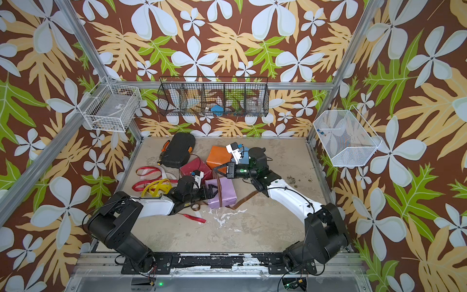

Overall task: Untie the ribbon bows on the gift boxes
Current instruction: Pull the ribbon from the gift box.

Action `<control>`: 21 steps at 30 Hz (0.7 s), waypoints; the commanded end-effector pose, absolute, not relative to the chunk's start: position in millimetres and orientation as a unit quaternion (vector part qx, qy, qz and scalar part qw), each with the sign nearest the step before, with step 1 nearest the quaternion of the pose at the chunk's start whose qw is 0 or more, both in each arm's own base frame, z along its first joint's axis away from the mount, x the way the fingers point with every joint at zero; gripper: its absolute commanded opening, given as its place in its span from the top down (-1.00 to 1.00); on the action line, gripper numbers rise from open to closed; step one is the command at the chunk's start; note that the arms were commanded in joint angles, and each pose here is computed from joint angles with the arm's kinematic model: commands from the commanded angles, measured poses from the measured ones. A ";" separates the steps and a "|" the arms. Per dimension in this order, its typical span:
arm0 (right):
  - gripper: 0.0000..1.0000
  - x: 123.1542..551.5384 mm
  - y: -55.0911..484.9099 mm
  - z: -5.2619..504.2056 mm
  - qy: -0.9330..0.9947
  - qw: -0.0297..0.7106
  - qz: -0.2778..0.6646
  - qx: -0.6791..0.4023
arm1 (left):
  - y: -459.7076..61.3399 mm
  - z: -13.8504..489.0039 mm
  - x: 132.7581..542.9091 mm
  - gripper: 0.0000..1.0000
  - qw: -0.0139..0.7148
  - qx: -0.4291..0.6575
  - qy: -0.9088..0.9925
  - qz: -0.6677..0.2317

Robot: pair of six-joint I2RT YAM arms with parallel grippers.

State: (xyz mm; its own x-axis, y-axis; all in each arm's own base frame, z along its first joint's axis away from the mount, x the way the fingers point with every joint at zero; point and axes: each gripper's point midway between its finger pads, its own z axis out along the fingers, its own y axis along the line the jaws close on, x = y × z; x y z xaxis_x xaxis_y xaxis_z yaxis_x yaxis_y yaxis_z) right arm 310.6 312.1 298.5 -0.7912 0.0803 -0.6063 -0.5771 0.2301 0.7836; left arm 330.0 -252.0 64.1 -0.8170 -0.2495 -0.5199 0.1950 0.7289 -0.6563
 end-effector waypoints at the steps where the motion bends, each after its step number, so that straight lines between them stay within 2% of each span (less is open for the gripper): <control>1: 1.00 310.3 308.3 329.9 0.719 0.315 0.587 -0.197 | -244.8 49.3 323.0 -0.99 0.284 -0.012 0.896 -0.342; 13: 1.00 304.5 300.3 423.5 0.687 0.385 0.572 -0.230 | -244.0 43.0 320.2 -0.99 0.276 -0.011 0.900 -0.338; 21: 1.00 300.3 296.7 463.7 0.670 0.413 0.566 -0.245 | -245.1 40.4 318.9 -0.99 0.269 -0.010 0.901 -0.339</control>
